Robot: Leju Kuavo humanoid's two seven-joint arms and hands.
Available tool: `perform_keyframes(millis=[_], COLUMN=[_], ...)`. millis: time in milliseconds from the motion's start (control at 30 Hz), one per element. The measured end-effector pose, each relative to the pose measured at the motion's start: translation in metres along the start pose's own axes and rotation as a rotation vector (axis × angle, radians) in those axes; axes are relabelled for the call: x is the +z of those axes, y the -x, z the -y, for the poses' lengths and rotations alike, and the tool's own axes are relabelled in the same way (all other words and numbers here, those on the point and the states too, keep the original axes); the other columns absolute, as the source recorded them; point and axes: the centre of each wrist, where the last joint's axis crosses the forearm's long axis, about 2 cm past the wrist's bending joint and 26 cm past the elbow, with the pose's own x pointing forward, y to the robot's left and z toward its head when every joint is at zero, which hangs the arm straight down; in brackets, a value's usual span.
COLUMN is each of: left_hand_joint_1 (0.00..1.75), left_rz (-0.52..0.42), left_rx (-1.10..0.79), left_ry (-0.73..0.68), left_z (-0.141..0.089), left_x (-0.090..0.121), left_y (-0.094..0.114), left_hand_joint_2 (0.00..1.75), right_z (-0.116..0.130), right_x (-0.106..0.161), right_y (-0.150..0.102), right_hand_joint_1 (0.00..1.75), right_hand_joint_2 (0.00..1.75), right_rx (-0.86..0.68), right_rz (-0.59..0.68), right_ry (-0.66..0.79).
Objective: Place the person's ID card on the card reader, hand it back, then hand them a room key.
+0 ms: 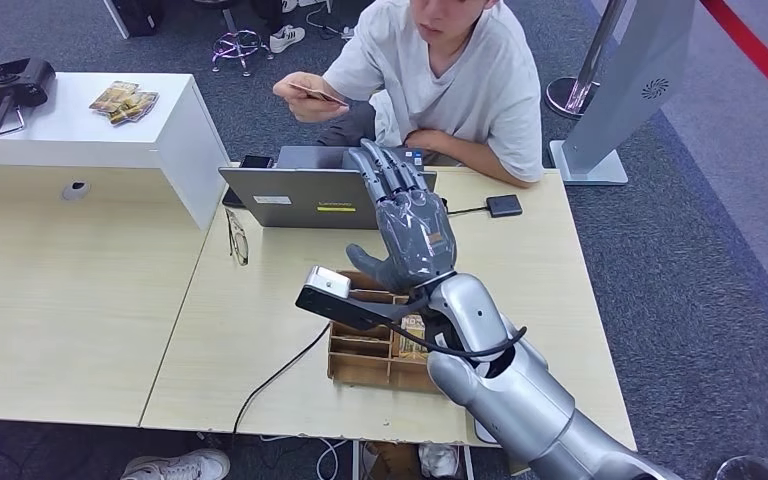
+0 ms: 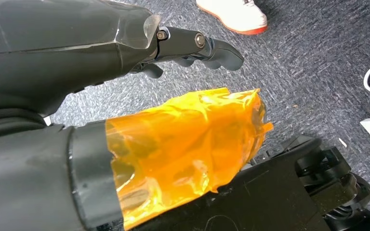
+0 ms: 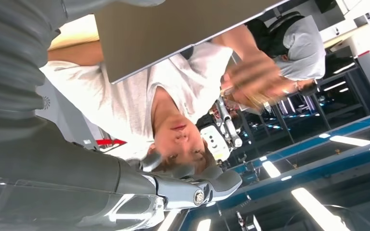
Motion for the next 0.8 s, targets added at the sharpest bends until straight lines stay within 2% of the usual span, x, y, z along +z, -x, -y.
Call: perform_keyframes(millis=[200,433,800], left_hand_joint_1=[0.0,0.0,0.0], left_rz=[-0.006,-0.015,-0.032], left_rx=[0.011,0.033,0.069], left_ry=[-0.005,-0.013,-0.03], left_z=[0.0,0.001,0.001], left_x=[0.0,0.0,0.001], left_y=[0.001,0.002,0.005], left_hand_joint_2=[0.0,0.0,0.0], right_z=[0.0,0.006,0.01], right_x=[0.007,0.026,0.07], right_y=[-0.006,-0.024,-0.048], right_hand_joint_1=[0.0,0.0,0.0], right_hand_joint_2=[0.0,0.0,0.0], right_rx=[-0.035,-0.119,-0.442], right_rz=[0.032,0.104,0.186], right_ry=[0.051,0.164,0.279])
